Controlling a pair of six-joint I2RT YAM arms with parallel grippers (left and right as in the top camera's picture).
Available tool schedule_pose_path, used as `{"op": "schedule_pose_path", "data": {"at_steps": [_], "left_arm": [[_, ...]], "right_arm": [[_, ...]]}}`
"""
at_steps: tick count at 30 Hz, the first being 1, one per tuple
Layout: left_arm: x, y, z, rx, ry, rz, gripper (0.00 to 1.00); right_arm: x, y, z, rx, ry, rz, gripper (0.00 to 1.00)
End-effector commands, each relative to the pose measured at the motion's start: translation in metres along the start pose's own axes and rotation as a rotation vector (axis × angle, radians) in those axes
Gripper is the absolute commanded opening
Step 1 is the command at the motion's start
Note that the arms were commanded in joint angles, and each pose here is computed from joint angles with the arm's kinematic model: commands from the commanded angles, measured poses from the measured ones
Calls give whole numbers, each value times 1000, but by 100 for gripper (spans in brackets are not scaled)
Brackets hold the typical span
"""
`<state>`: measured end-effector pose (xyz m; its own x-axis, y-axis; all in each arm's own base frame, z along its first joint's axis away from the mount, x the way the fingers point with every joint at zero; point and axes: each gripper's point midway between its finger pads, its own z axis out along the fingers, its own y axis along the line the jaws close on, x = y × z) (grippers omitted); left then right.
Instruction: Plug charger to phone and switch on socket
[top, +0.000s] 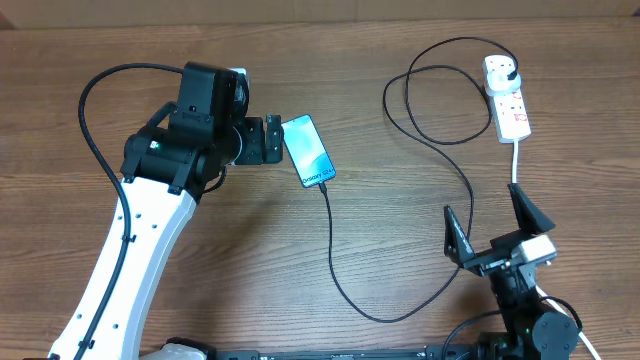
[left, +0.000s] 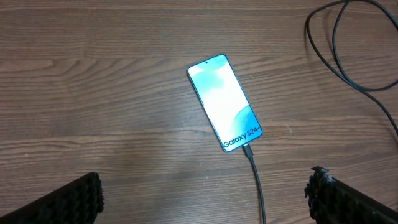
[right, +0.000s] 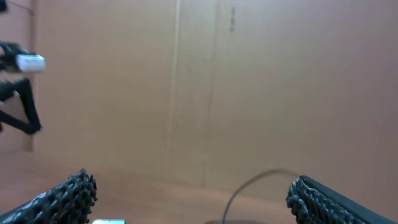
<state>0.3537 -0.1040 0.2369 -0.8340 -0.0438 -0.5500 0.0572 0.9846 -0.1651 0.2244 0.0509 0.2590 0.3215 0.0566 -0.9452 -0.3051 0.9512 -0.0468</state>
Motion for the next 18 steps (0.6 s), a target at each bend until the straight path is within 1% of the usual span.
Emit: {"op": "schedule_pose_path", "data": {"at_steps": [1, 6, 13, 18], "left_arm": [[-1, 1, 2, -10, -2, 16, 99], [-1, 1, 2, -10, -2, 16, 100], [-1, 1, 2, -10, -2, 16, 100], [-1, 1, 2, -10, -2, 16, 99]], "right_arm": [[16, -6, -1, 40, 54, 15, 100], [46, -16, -6, 101, 173, 48, 100], [66, -31, -12, 191, 251, 59, 100], [83, -32, -17, 203, 321, 74, 100]]}}
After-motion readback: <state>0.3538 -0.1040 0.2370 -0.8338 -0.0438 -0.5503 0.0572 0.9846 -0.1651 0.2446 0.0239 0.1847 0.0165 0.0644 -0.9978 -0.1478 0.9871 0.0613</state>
